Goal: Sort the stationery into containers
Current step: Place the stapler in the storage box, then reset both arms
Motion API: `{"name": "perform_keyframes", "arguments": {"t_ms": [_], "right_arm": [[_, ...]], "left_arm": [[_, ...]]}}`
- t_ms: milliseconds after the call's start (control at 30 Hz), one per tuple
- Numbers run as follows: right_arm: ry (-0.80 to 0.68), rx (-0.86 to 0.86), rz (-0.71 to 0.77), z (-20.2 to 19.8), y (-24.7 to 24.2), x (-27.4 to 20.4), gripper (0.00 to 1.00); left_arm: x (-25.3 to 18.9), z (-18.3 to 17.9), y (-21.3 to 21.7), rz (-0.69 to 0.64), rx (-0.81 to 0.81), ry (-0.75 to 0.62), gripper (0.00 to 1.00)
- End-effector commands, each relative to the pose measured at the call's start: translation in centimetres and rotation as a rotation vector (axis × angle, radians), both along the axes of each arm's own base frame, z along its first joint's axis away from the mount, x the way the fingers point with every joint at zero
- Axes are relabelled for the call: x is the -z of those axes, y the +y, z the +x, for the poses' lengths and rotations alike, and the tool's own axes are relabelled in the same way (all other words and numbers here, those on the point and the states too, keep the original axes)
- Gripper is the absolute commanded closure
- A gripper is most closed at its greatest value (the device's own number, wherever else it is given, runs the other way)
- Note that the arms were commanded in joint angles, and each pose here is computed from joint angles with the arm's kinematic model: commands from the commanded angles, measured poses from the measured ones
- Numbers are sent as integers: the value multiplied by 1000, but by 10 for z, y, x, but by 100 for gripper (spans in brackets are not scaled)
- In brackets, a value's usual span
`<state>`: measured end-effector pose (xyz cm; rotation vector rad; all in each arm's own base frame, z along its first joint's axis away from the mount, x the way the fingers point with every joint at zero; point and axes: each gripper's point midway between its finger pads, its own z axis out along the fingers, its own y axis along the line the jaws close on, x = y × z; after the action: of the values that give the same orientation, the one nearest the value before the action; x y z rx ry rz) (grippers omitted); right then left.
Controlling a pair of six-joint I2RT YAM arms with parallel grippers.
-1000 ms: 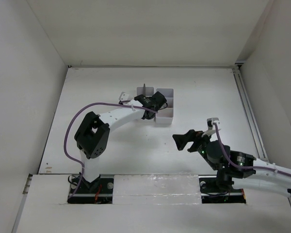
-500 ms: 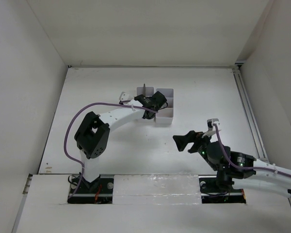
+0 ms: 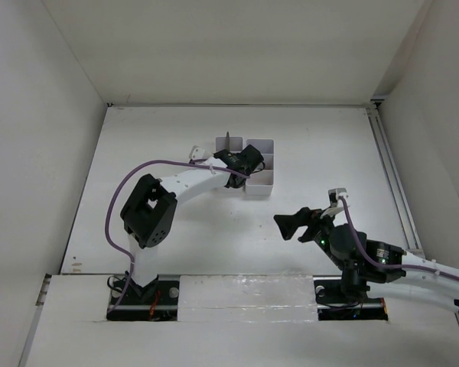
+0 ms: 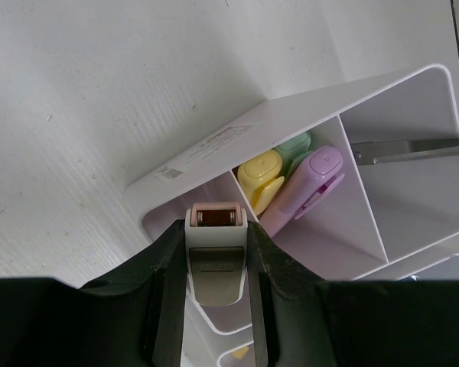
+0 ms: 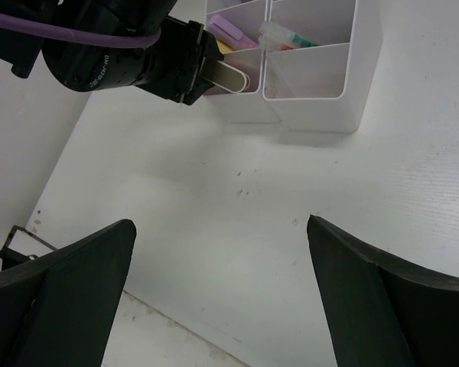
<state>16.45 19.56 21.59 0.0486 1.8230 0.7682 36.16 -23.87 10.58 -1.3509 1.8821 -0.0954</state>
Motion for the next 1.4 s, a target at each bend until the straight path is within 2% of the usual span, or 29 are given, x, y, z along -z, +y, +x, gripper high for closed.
{"name": "perform_keyframes", "arguments": {"t_ms": [0,133,367,767,1000,1133,1167,1200,1300,1367], "right_arm": [[-17,-18,24,-1,3,-8,0],[-20,-18,33,-1,4,-9,0],[-18,-27,33,-2,5,-9,0],[-24,-37,36,-3,7,-11,0],[-40,-29,33,-1,6,-22,0],[-30,10,11,1,-5,-33,0],[-28,24,21,2,-7,-45,0],[-5,35,-32,2,-9,-38,0],[18,77,-61,6,-14,-52,0],[36,92,-125,5,-21,-50,0]], "left_arm": [[-21,16,10,-82,-174,-160,86],[-22,16,10,-91,-174,-167,79],[-27,16,9,-97,-146,-179,50],[-63,8,7,-147,-83,-258,48],[-108,-13,9,-182,4,-377,24],[-119,-27,19,-137,76,-391,16],[-120,-30,22,-108,100,-383,11],[-124,-31,26,-20,165,-368,9],[-145,-35,31,93,267,-356,1],[-151,-44,42,215,339,-289,1]]}}
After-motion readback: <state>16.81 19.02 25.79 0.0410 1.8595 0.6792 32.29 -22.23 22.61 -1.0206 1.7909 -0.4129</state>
